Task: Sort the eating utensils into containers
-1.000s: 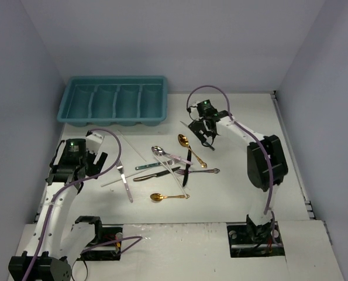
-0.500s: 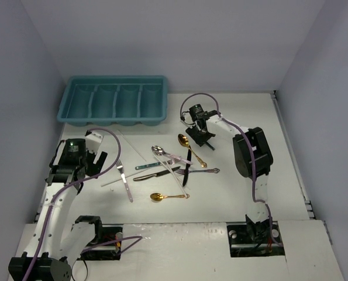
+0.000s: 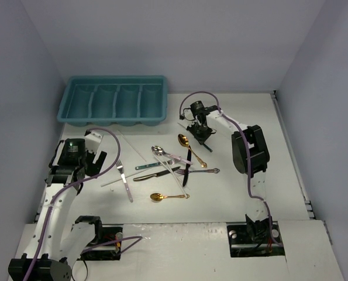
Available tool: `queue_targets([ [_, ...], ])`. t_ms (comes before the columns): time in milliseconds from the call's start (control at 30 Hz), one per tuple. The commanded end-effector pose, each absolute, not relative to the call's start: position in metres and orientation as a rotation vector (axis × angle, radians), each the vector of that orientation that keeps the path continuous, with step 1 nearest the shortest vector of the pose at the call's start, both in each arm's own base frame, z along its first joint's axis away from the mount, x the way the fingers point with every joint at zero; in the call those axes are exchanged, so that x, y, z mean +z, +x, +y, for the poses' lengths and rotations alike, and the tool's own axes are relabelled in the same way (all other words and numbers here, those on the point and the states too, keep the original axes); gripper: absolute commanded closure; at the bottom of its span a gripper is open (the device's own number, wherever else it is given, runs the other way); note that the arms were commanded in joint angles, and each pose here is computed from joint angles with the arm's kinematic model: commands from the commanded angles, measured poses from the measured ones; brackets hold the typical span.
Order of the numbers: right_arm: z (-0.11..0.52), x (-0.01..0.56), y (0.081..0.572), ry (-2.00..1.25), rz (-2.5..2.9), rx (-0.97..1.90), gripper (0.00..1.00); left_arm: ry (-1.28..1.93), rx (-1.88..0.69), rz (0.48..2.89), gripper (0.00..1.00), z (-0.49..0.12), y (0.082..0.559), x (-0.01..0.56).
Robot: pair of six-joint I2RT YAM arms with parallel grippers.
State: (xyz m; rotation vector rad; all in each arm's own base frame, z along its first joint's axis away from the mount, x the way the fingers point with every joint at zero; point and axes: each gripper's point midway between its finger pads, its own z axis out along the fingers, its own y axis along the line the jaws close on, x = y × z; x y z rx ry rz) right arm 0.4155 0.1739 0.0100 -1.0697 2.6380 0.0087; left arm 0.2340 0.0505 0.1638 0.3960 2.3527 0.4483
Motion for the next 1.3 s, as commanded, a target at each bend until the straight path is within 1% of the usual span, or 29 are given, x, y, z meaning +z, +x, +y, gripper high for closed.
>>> queue_targets([
  [0, 0.173, 0.015, 0.382, -1.067, 2.74, 0.135, 1.0, 0.353, 0.479, 2.254, 0.03, 0.054, 0.247, 0.194],
  [167, 0.19, 0.084, 0.399, -0.952, 2.59, 0.205, 1.0, 0.343, 0.473, 2.243, 0.03, 0.053, 0.249, 0.197],
  [333, 0.207, 0.129, 0.408, -0.882, 2.486, 0.314, 1.0, 0.296, 0.444, 2.229, 0.03, 0.05, 0.253, 0.202],
  [467, 0.232, 0.158, 0.403, -0.847, 2.412, 0.492, 1.0, 0.236, 0.3, 2.167, 0.03, 0.032, 0.261, 0.219],
  [533, 0.243, 0.182, 0.402, -0.819, 2.345, 0.571, 1.0, 0.197, 0.144, 2.095, 0.03, 0.01, 0.268, 0.238],
  [600, 0.256, 0.205, 0.396, -0.81, 2.272, 0.67, 1.0, 0.227, -0.05, 2.029, 0.03, -0.02, 0.271, 0.252],
  [667, 0.264, 0.231, 0.394, -0.779, 2.194, 0.73, 1.0, 0.244, -0.304, 1.938, 0.03, -0.058, 0.27, 0.272],
  [700, 0.268, 0.24, 0.391, -0.777, 2.168, 0.761, 1.0, 0.233, -0.389, 1.91, 0.03, -0.069, 0.27, 0.276],
  [767, 0.274, 0.255, 0.388, -0.758, 2.129, 0.795, 1.0, 0.208, -0.605, 1.781, 0.03, -0.097, 0.273, 0.304],
  [800, 0.275, 0.259, 0.388, -0.744, 2.124, 0.805, 1.0, 0.202, -0.653, 1.723, 0.03, -0.103, 0.277, 0.314],
  [867, 0.279, 0.27, 0.397, -0.667, 2.095, 0.816, 1.0, 0.134, -0.785, 1.697, 0.03, -0.115, 0.282, 0.32],
  [967, 0.283, 0.288, 0.423, -0.52, 2.023, 0.807, 1.0, 0.121, -0.819, 1.676, 0.03, -0.119, 0.292, 0.326],
  [1100, 0.303, 0.303, 0.459, -0.343, 1.985, 0.874, 1.0, 0.111, -0.741, 1.73, 0.03, -0.11, 0.293, 0.311],
  [1200, 0.322, 0.305, 0.475, -0.201, 1.991, 0.926, 1.0, 0.07, -0.64, 1.746, 0.03, -0.095, 0.291, 0.301],
  [1267, 0.329, 0.291, 0.49, -0.114, 2.006, 0.922, 1.0, 0.056, -0.586, 1.744, 0.03, -0.087, 0.285, 0.297],
])
